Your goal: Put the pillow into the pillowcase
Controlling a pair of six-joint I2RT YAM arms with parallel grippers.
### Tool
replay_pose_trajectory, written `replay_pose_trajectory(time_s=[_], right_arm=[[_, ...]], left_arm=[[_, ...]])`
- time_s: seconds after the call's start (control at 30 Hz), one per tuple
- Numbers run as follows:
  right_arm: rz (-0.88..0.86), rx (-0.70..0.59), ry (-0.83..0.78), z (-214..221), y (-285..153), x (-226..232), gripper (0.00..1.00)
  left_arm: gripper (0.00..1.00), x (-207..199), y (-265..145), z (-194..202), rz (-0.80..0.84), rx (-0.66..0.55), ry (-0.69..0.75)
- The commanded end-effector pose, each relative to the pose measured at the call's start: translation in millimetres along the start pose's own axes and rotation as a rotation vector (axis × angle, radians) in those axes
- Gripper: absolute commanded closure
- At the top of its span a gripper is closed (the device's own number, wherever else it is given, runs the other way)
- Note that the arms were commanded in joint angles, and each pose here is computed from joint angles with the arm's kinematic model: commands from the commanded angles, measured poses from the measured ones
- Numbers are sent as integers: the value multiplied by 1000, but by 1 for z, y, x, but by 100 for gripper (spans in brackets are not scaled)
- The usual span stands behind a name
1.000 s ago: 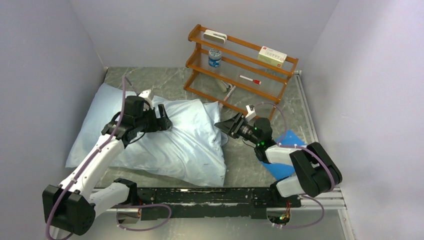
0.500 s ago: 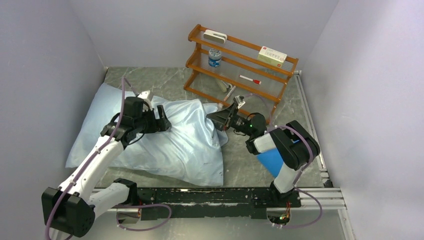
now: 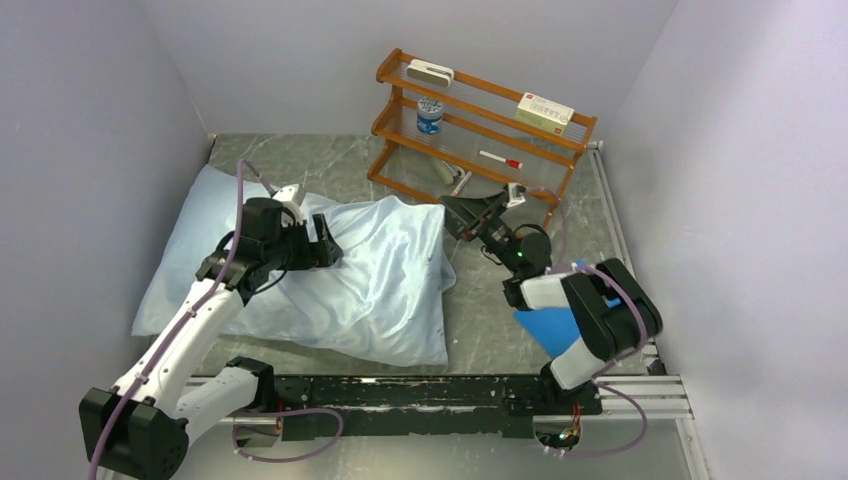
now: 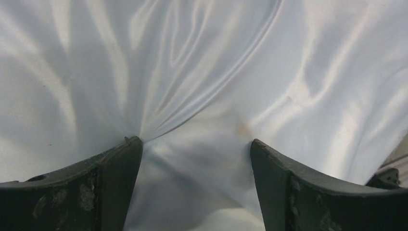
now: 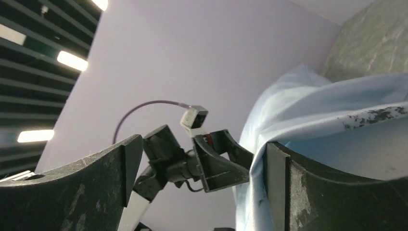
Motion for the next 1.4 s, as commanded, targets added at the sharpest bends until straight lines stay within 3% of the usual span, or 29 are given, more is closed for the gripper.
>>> replay_pose_trajectory(time_s=[0.0,0.2,0.33,0.47,0.63,0.8,0.93,1.1,1.2,1.37], right_arm=[[-315,-93,-218,5,-30,72,8],[9,-85,-368,14,-55,46,20],[96,-113,-476,18,-82,37,25],[354,-204,-436,8,-96,18,22],[417,-253,-399,8,-112,4,23],[532,-212,-436,3,-108,-12,1],[650,-91,-415,1,-92,-33,0],[509,-82,-320,0,-68,-32,0],[443,-124,-209,-7,-51,-31,9],[389,-215,-198,-34,-22,-42,21]], left_arm=[[13,-20,-17,8,197,84,-11],[14,-38,-44,-24,285,-36,-1],[14,-39,-46,-24,289,-26,12],[14,-37,-41,-23,271,-8,7],[14,-35,-40,-29,246,-12,14],[15,-29,-38,-35,182,-31,40],[14,-17,-34,-44,67,-53,65],[13,-9,-12,-36,25,3,46],[14,-7,1,-21,43,49,16],[16,2,7,-3,0,91,11]])
Point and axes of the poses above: each gripper's point midway between its finger pads, its own y axis out along the fingers, its own x axis along the line the jaws close on, z = x × y, the point moved 7 cm from there along -y, back along the fingers, and after that the axes turned 10 degrees about y, right-handed, at the moved point
